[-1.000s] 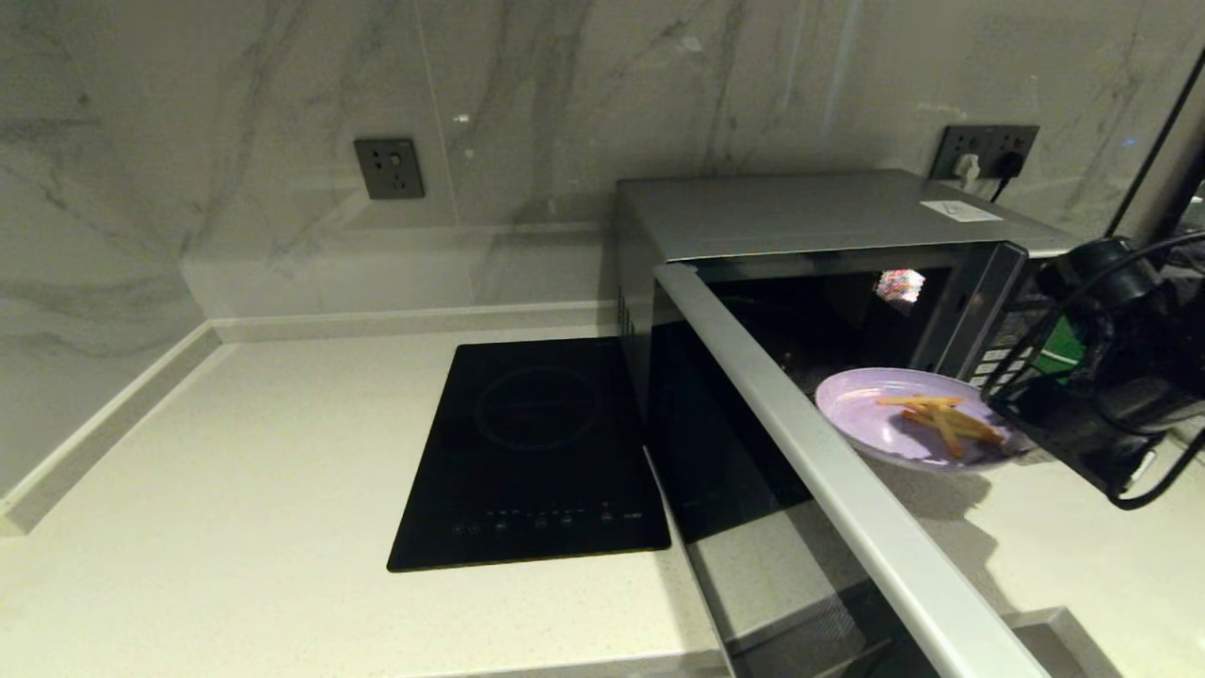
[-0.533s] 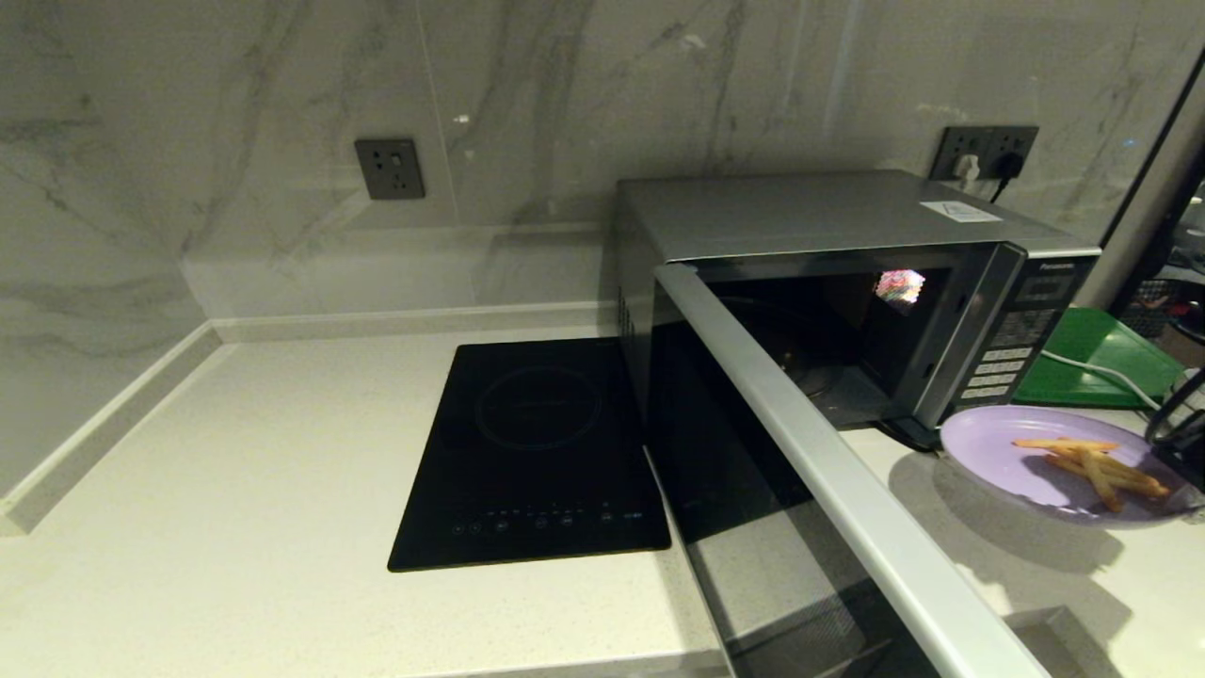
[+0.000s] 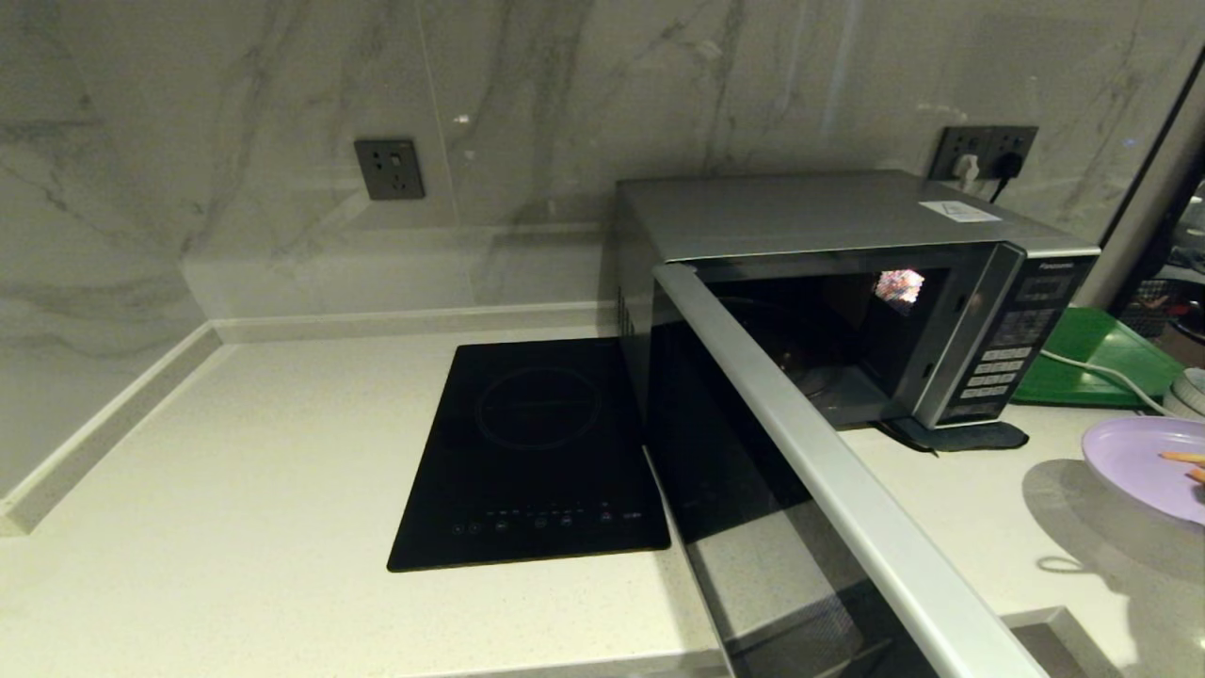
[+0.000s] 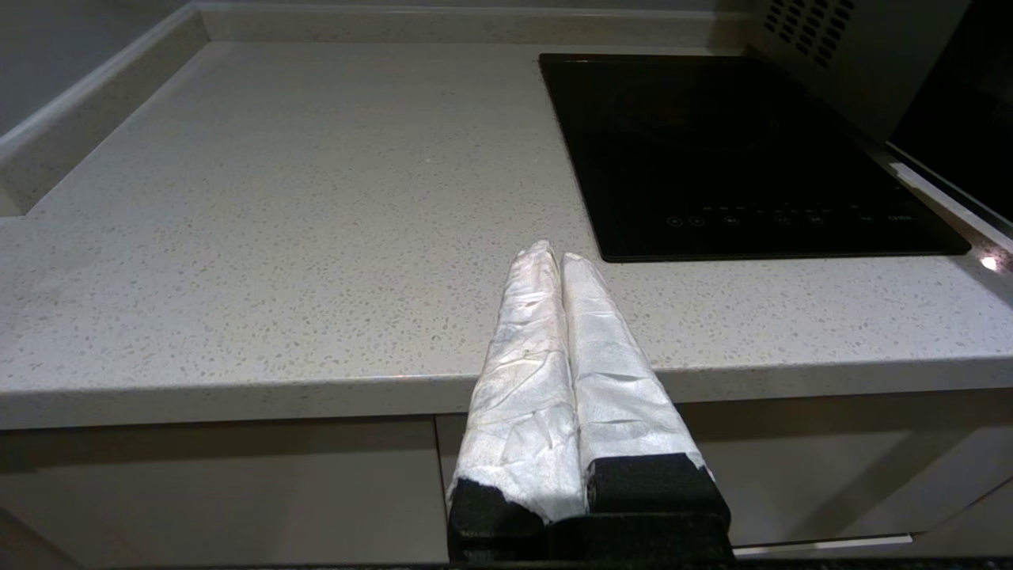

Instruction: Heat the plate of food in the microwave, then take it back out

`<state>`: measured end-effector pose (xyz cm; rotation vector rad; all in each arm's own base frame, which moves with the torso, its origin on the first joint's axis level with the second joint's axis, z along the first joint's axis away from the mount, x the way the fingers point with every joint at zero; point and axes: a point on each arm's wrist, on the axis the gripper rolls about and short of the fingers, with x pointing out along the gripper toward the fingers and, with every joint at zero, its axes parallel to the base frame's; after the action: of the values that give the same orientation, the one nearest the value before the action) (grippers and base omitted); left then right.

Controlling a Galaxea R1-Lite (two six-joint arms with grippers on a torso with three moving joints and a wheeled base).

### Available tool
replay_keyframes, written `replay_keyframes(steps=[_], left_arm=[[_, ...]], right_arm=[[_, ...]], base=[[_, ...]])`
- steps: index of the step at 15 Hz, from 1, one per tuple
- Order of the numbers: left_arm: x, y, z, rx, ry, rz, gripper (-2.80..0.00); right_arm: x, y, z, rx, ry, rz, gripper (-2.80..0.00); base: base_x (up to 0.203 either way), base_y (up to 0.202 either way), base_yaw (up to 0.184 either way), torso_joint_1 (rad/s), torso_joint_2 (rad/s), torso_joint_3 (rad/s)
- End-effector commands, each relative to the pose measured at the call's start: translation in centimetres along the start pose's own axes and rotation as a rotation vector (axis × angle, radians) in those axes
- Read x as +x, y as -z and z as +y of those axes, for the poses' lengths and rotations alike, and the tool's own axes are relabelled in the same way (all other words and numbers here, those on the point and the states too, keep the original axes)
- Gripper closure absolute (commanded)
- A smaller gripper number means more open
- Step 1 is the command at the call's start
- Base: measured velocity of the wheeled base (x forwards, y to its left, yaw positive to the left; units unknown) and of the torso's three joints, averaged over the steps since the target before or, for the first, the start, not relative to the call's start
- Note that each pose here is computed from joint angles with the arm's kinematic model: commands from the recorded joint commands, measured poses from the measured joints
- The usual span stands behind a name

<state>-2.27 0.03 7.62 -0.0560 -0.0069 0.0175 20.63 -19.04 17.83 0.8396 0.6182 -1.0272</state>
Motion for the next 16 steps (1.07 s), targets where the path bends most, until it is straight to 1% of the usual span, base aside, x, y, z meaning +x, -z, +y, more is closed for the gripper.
replay_keyframes(steps=[1,4,6,8,16], left_arm=[[0.0,0.0,0.0,-0.001,-0.001,0.000,0.00],[0.0,0.0,0.0,-0.001,-0.001,0.000,0.00],[0.0,0.0,0.0,-0.001,-0.001,0.000,0.00],[0.0,0.0,0.0,-0.001,-0.001,0.000,0.00],[0.0,0.0,0.0,-0.001,-0.001,0.000,0.00]], right_arm=[[3.3,-0.7,-1.4,0.037,0.056,0.047,0.00],[6.0,-1.0,-2.7,0.073,0.078,0.100,0.00],[7.5,-1.0,-3.5,0.066,0.089,0.133,0.00],[8.3,-1.2,-4.2,0.067,0.074,0.164,0.00],[9.4,-0.9,-4.4,0.071,0.071,0.203,0.00]], base=[[0.000,0.000,0.000,0.000,0.00,0.000],[0.000,0.000,0.000,0.000,0.00,0.000],[0.000,0.000,0.000,0.000,0.00,0.000],[0.000,0.000,0.000,0.000,0.00,0.000],[0.000,0.000,0.000,0.000,0.00,0.000]])
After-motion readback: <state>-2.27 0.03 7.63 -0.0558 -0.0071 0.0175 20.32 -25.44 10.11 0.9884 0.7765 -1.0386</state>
